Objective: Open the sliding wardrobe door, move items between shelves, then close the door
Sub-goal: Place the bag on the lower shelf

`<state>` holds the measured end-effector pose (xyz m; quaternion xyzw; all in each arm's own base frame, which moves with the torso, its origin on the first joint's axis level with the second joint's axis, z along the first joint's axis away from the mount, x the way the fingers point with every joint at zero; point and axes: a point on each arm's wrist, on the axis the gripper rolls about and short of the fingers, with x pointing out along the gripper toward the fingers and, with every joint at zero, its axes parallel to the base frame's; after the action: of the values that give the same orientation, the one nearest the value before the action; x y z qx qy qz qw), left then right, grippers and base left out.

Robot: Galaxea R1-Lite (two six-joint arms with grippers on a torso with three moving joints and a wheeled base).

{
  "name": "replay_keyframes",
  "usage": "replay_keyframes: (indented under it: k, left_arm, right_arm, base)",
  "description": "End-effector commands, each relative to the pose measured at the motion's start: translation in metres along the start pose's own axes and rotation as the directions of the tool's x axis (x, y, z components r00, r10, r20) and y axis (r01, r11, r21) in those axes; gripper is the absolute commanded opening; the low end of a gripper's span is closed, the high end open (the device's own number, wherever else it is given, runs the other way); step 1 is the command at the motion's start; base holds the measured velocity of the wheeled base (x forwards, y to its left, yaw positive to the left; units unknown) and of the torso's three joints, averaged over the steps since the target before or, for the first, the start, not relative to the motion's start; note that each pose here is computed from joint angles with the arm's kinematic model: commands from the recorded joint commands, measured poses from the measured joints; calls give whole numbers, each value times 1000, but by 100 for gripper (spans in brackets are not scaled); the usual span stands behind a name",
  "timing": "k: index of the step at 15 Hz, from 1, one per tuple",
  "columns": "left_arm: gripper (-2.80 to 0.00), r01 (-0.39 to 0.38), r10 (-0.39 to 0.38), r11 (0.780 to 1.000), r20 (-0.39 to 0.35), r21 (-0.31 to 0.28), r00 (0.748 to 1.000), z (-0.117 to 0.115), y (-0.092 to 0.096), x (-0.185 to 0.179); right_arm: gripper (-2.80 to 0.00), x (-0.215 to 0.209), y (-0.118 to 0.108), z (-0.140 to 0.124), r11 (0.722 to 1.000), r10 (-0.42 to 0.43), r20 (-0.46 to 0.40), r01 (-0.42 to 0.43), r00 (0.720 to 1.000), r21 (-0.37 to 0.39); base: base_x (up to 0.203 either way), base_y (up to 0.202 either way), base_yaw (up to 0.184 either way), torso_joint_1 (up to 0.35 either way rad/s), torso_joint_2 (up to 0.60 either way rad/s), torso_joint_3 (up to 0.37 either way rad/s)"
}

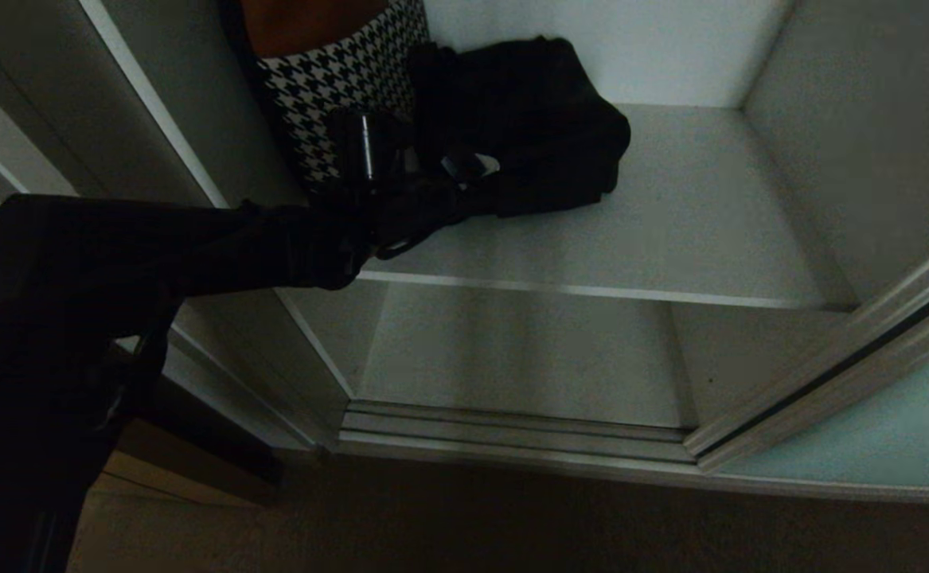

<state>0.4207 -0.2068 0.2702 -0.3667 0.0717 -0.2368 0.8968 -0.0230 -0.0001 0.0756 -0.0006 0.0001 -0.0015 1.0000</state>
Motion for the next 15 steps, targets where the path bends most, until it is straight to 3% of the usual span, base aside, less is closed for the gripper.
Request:
replay_keyframes:
  k: [1, 3, 8, 11, 15]
  left_arm:
    - [0, 8, -8, 1000, 10, -3, 1000, 5, -5, -5]
    - [0, 12, -12, 1000, 12, -2, 1000, 6, -5, -4]
    - [0, -19, 20, 999, -20, 25, 1000, -12, 14, 11]
    - [0, 17, -20, 999, 49, 46, 999, -5, 12, 11]
    - [0, 4, -10, 998, 106, 59, 994, 0, 14, 12]
  right_arm:
    - [-280, 0, 0, 0, 1000, 0, 2, 0, 1000, -2]
    - [-280, 0, 0, 0, 1000, 0, 2, 0, 1000, 0]
    - [-280, 0, 0, 0, 1000, 0, 2, 0, 1000, 0]
    - [-280, 0, 0, 0, 1000, 0, 0, 0, 1000, 0]
    - [-280, 0, 0, 0, 1000, 0, 2, 0, 1000, 0]
  base:
    - [0, 0, 0, 0, 0, 0]
    - [0, 0, 0, 0, 0, 0]
    - [0, 0, 0, 0, 0, 0]
    - [0, 0, 0, 0, 0, 0]
    - [0, 0, 0, 0, 0, 0]
